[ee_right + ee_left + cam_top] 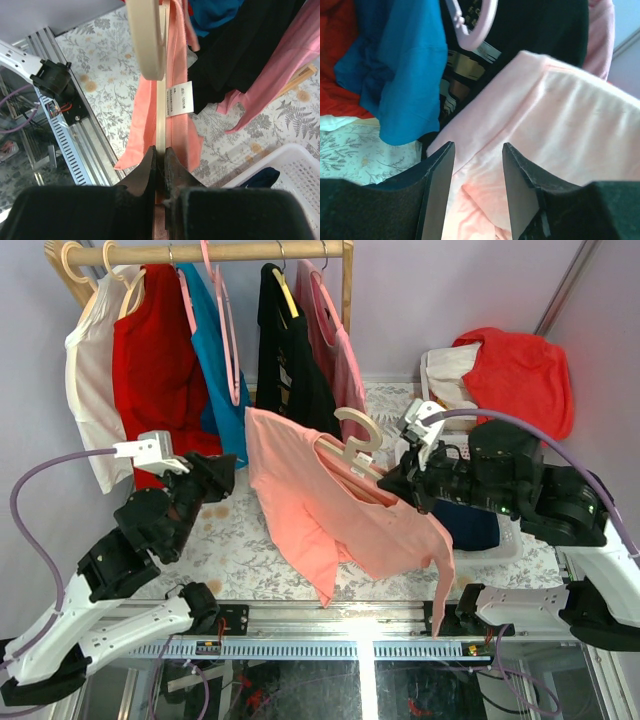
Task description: Place the t-shirt on the hanger
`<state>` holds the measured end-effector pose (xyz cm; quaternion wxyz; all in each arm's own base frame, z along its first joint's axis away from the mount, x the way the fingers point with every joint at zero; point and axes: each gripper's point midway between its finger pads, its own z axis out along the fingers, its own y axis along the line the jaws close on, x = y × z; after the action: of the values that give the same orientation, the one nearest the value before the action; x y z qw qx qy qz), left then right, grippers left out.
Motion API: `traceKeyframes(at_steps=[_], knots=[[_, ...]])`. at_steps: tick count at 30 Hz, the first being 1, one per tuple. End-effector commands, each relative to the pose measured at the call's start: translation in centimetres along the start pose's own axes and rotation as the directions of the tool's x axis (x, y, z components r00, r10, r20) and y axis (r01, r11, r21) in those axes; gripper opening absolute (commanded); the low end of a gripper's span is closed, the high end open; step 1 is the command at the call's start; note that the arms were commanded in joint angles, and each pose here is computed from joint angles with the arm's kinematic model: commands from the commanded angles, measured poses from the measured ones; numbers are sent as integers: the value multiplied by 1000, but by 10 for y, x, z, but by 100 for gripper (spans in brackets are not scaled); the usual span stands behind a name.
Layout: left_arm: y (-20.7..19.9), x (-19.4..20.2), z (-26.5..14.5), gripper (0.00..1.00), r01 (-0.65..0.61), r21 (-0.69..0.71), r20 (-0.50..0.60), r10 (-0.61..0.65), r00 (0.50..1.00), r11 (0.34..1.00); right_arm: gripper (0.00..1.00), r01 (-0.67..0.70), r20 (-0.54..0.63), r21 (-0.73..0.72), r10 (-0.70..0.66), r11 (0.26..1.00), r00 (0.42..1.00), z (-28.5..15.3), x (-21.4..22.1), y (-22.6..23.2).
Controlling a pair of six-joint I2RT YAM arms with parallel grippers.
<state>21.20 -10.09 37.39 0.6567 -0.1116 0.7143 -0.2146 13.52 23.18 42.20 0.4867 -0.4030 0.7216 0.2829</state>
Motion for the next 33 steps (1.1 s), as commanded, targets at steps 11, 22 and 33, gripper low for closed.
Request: traceKeyframes(at_steps=[11,22,33], knots=[[-101,-9,-13,48,-8,433,-121,67,990,901,0,22,-18,34,-21,999,1000,16,1,-7],[-102,-35,-25,55,24,444,-88,17,996,896,0,-14,9,65,13,998,1000,36,-17,-11],[-45,-51,-32,56,-2,234,-28,8,1000,972,0,-61,68,280,44,958,997,25,-58,-47]])
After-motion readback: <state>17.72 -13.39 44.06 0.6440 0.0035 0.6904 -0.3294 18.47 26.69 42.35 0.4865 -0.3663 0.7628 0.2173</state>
